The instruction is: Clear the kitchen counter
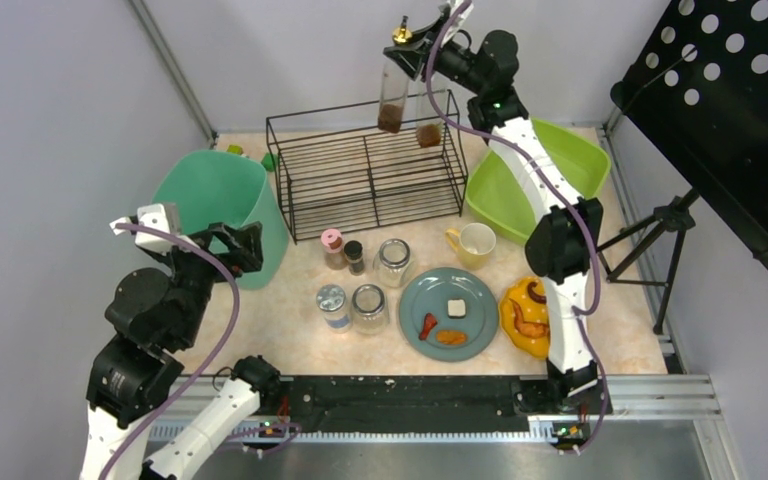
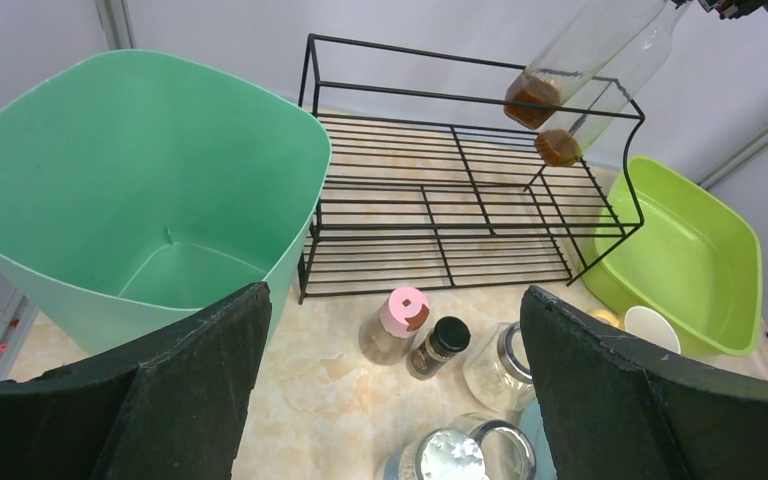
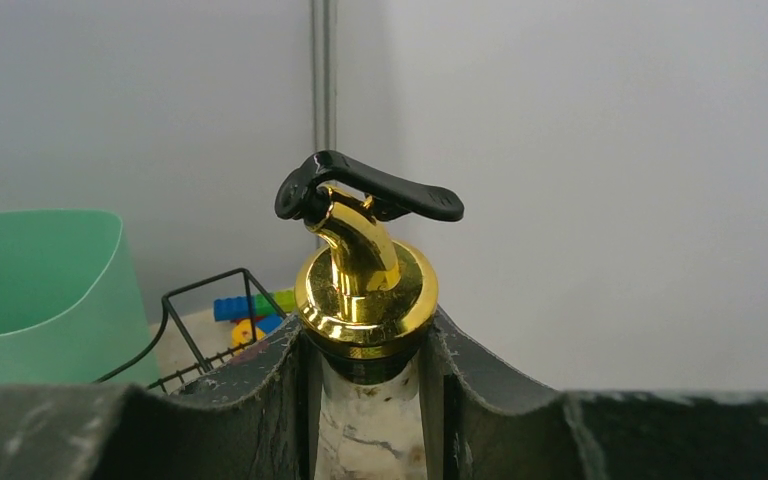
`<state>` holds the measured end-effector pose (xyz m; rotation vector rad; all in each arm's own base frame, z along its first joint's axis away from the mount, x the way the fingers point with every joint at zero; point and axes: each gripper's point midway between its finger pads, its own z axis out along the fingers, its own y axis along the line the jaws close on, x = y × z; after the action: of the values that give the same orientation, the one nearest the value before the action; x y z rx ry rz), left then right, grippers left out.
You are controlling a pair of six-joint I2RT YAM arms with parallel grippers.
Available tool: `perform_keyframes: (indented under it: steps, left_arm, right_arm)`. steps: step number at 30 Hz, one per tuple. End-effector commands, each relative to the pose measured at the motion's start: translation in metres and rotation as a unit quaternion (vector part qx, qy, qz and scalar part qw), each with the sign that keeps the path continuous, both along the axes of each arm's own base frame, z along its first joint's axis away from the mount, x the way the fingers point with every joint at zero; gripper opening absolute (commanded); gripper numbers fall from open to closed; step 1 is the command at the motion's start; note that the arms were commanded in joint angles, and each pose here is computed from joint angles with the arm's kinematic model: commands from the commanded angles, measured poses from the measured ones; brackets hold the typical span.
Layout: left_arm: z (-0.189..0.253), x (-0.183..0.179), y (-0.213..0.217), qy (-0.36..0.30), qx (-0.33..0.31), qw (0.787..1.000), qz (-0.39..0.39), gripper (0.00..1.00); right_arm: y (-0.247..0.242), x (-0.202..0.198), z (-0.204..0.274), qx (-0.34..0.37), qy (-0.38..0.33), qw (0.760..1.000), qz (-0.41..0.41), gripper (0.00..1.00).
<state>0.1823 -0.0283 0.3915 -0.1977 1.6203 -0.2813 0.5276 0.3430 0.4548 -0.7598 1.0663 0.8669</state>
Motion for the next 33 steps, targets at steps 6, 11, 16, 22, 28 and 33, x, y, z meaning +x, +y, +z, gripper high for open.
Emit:
perform_keyframes:
  steps: [6,11,16,22,28,33]
  left_arm:
    - [0.009,0.007,-0.009,-0.014,-0.019,1.0,-0.012,0.99]
    - [0.005,0.008,-0.01,-0.01,-0.02,1.0,-0.012,0.99]
    - [0.004,0.007,-0.008,-0.01,-0.022,1.0,-0.009,0.99]
    - [0.004,0.006,-0.007,-0.01,-0.021,1.0,-0.006,0.99]
    - [0.002,0.005,-0.006,-0.009,-0.021,1.0,-0.006,0.99]
    - [0.002,0.003,-0.005,-0.011,-0.023,1.0,-0.005,0.99]
  right_arm:
    - [0.008,-0.005,0.008,0.007,0.016,1.0,0.012,0.0]
    - [0.02,0.001,-0.012,-0.012,0.027,1.0,0.005,0.0]
    - [0.028,0.002,-0.023,-0.015,0.036,0.999,0.005,0.0]
    - [0.036,0.003,-0.027,-0.012,0.042,0.999,-0.001,0.0]
    - [0.045,0.003,-0.029,-0.01,0.048,0.999,-0.013,0.35]
    - [0.05,0.001,-0.028,-0.006,0.049,0.999,-0.018,0.64]
